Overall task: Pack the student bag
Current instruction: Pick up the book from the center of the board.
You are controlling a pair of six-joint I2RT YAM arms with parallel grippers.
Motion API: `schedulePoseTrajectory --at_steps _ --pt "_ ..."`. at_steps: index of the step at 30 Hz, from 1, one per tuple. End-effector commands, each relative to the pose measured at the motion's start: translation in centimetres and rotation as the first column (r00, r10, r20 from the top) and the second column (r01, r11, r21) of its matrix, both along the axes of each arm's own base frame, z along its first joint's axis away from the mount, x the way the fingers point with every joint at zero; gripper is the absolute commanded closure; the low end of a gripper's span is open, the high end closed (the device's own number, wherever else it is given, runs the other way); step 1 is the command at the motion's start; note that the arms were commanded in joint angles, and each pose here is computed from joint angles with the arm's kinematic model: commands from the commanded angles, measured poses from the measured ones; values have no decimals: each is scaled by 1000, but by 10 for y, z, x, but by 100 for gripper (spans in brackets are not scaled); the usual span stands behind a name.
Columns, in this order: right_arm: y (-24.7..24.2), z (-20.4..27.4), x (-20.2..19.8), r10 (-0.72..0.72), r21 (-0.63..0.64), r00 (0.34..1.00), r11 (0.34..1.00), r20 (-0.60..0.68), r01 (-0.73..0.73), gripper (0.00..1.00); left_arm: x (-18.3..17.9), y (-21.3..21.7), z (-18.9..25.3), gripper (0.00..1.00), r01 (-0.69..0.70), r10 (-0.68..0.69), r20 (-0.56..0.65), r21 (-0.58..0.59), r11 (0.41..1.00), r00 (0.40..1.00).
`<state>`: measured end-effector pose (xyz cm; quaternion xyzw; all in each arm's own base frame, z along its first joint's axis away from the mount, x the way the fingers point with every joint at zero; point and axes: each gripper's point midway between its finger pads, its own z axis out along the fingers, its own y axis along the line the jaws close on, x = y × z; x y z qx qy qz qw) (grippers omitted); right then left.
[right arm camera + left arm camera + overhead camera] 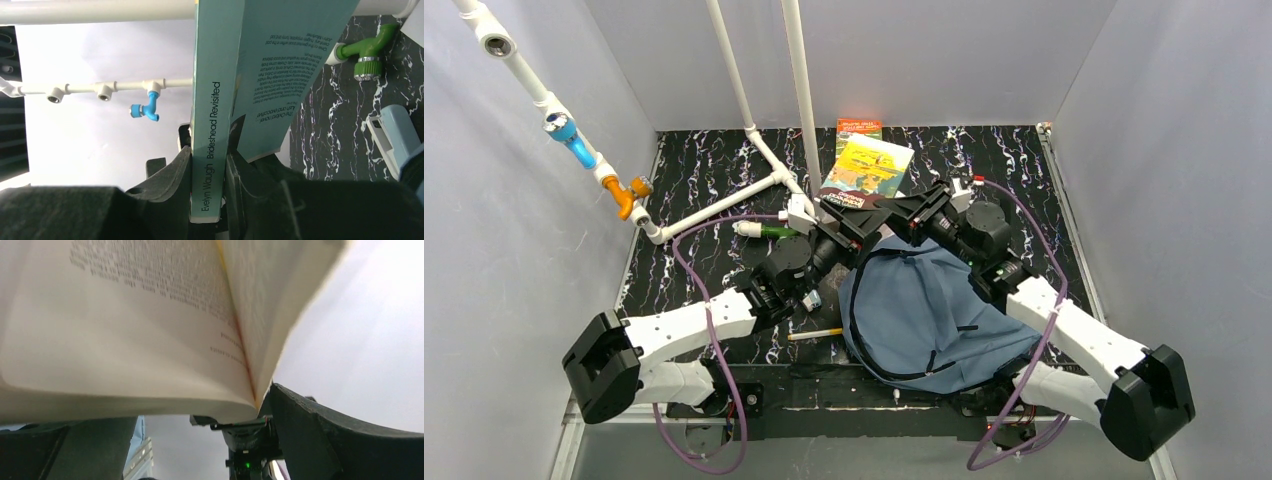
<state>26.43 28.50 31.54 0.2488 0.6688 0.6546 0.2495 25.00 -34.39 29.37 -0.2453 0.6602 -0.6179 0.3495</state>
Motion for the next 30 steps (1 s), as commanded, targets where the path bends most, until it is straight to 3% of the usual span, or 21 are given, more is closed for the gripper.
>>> schedulePoseTrajectory --at_steps 1,7,12,23,28,30 --pt "-17 49 -12 -90 135 990 988 108 75 99 5 17 14 2 -148 152 72 -56 987 986" --pt "-21 31 -19 -102 124 993 988 64 94 99 13 25 12 6 -223 228 70 -74 972 971" --pt "-26 27 -26 -101 130 993 987 61 93 99 21 40 7 28 -305 311 45 -107 946 949" --pt "-36 19 -35 -114 121 992 987 46 108 99 26 48 7 60 -353 363 68 -125 927 929" --pt "-30 13 -43 -60 64 995 996 79 55 99 25 53 9 93 -361 373 96 -116 925 923" --pt "-29 -1 -45 -34 -73 991 996 128 44 76 22 56 11 100 -363 370 145 -76 929 918"
